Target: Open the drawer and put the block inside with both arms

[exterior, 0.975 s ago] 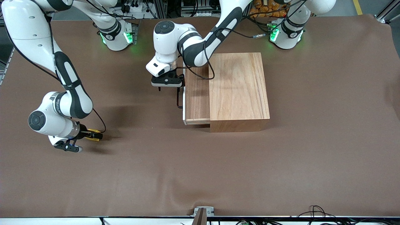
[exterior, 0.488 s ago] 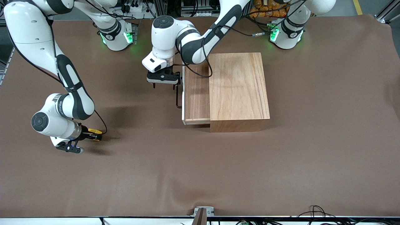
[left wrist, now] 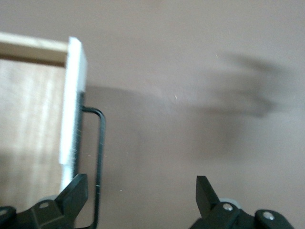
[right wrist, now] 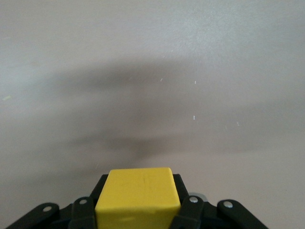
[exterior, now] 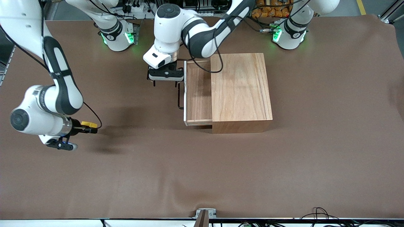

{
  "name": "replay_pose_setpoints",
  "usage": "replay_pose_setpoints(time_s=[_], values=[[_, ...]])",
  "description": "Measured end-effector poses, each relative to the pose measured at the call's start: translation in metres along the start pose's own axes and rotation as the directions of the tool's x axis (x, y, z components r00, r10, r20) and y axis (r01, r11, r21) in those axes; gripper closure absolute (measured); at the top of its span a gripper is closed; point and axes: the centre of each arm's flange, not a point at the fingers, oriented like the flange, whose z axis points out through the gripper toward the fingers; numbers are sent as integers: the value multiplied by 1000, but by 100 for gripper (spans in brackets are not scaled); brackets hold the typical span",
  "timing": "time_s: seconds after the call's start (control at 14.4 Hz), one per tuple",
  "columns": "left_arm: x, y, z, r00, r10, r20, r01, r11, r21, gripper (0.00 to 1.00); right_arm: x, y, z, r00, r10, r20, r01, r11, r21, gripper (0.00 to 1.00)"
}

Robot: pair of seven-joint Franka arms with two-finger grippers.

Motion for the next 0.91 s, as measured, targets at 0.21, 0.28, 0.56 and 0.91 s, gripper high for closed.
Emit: replay_pose_setpoints(time_s=[0.21, 0.28, 0.56, 0.91], values=[[38, -25, -58, 1000, -21, 8, 21, 999, 45, 0, -35, -47, -75, 996, -83, 13, 83, 997, -4, 44], [45, -33, -72, 1000, -8, 15, 7, 998, 63, 0, -50, -75, -96, 992, -128, 4, 128, 992, -8, 44], [71, -67, -120, 998, 34, 51, -41, 989, 139, 0, -110, -208, -129, 969, -241, -46, 240, 970, -26, 44], [143, -142, -165, 993, 73, 90, -90, 975, 202, 0, -176, -347, -96, 963, -257, -84, 255, 966, -35, 44]])
